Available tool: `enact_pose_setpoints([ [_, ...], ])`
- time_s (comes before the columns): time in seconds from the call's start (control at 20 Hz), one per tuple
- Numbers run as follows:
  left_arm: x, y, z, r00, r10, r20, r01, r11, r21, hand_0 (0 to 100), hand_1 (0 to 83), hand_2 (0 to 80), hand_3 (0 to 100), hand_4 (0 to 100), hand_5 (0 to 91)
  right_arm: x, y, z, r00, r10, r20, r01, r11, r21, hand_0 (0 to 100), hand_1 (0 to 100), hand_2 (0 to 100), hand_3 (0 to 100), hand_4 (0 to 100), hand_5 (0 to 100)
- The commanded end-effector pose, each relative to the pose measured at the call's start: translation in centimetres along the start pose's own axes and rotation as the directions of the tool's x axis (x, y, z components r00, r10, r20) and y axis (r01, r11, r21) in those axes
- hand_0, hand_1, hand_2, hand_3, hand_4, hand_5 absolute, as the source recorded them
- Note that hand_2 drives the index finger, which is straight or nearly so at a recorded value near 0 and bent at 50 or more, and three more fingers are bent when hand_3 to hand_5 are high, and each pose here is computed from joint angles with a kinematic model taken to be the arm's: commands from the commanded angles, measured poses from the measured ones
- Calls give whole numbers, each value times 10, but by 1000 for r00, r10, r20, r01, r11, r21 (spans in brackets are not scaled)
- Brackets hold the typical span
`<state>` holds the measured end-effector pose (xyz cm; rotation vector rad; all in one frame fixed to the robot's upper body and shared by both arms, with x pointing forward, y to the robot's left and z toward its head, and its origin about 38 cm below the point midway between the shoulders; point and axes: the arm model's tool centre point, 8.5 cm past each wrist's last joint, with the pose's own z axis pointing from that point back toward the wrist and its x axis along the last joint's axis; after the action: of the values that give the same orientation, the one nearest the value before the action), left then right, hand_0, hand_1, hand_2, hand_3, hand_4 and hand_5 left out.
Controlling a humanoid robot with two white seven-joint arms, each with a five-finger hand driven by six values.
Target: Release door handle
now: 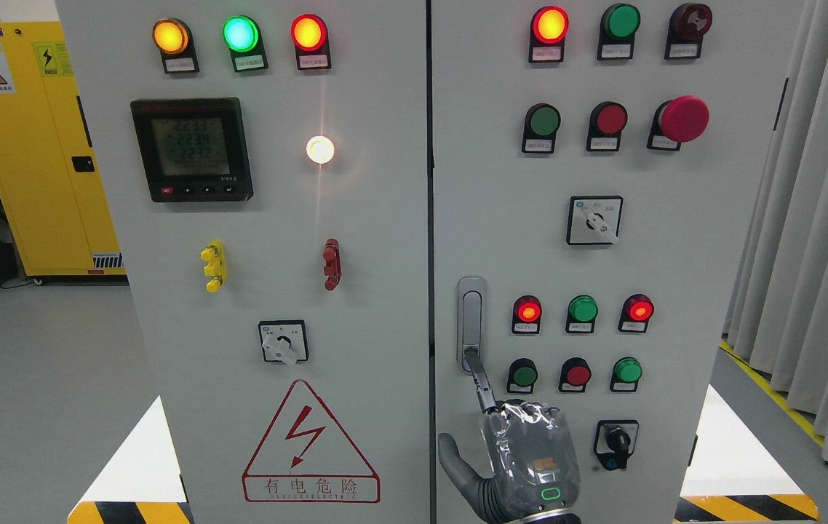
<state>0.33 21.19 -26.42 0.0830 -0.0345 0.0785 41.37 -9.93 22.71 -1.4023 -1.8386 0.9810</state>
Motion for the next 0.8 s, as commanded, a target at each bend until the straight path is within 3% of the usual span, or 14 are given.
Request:
enact_pose_setpoints([
  [0.0,22,-2,0,999,2,40,-2,1000,-5,120,556,0,0,0,0,0,1,1,1000,1,-3,-1,1000,5,425,305,0,986,978,1000],
  [0.75,22,-2,0,999,2,40,-2,1000,-5,120,556,0,0,0,0,0,4,2,1000,-1,-4,1,1000,27,423,307,0,998,984,1000],
])
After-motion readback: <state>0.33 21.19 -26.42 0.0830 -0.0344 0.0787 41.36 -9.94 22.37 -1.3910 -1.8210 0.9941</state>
